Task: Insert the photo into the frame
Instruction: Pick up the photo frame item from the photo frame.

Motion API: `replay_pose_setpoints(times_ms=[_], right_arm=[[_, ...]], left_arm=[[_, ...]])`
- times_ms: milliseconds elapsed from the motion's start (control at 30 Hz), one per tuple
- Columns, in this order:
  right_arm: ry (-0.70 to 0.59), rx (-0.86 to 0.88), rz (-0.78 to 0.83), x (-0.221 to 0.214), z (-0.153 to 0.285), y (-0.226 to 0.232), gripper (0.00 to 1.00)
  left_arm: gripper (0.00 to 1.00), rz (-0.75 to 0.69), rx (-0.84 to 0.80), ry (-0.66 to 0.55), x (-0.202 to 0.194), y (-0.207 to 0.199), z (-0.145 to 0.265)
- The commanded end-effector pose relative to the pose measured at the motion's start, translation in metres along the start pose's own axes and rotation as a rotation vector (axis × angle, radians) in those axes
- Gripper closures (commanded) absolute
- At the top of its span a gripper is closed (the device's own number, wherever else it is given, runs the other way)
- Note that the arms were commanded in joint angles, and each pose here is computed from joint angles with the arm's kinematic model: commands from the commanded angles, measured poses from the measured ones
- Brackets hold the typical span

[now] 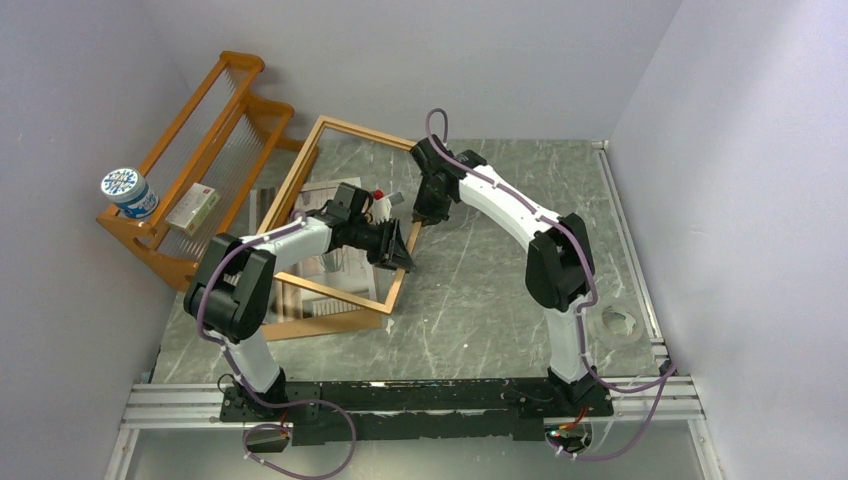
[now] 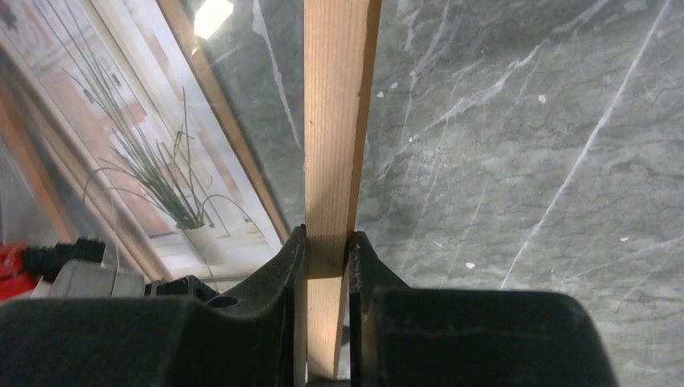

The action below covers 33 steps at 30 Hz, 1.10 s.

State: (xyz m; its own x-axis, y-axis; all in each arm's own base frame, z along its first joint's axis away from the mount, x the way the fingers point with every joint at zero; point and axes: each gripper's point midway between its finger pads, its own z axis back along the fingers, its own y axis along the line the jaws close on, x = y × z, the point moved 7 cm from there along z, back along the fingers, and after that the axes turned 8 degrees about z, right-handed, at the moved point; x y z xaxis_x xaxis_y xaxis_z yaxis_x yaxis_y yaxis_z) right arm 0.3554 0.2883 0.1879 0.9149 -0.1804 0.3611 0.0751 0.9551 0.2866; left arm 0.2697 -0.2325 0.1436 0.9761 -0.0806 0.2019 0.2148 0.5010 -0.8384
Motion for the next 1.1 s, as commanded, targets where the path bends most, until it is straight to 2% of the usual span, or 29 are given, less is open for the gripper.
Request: replay_pose_setpoints(times_ms=[0,67,100,300,367,500,600,767,833,933,1067], right_arm=[[-0.107,0.178,-0.04,0.019,0.041,0.018,0.97],[-0.116,0.187,-0.04,0.016,0.04,0.015,0.89],[-0.127,0.194,-0.046,0.016,0.039,0.013,0.82],[-0.138,0.191,-0.073,0.01,0.022,0.0,0.46],[-0.131,0.222,-0.087,0.009,0.015,-0.003,0.42],[-0.108,0.331,-0.107,0.007,0.007,-0.001,0.42],[-0.106,0.446,-0.114,0.007,0.008,0.003,0.49],[-0.17,0.578,-0.112,0.015,0.03,0.005,0.88],[-0.201,0.617,-0.106,0.02,0.042,0.005,1.0],[-0.222,0.696,-0.074,0.024,0.061,0.005,1.0],[-0.248,0.838,-0.005,0.028,0.086,0.008,1.0]], left_arm=[[0.8,-0.083,-0.027,-0.029,0.008,-0.016,0.007],[0.93,-0.097,-0.034,-0.043,0.01,-0.021,0.009],[0.97,-0.101,-0.032,-0.051,0.01,-0.022,0.01],[0.97,-0.135,-0.037,-0.108,0.016,-0.039,0.022],[0.97,-0.146,-0.034,-0.122,0.018,-0.044,0.025],[0.97,-0.162,-0.029,-0.14,0.021,-0.052,0.03],[0.97,-0.164,-0.031,-0.139,0.023,-0.055,0.031],[0.95,-0.155,-0.001,-0.148,0.026,-0.061,0.036],[0.79,-0.154,0.054,-0.172,0.029,-0.062,0.042],[0.51,-0.174,0.116,-0.213,0.032,-0.071,0.055],[0.24,-0.222,0.18,-0.291,0.039,-0.092,0.078]])
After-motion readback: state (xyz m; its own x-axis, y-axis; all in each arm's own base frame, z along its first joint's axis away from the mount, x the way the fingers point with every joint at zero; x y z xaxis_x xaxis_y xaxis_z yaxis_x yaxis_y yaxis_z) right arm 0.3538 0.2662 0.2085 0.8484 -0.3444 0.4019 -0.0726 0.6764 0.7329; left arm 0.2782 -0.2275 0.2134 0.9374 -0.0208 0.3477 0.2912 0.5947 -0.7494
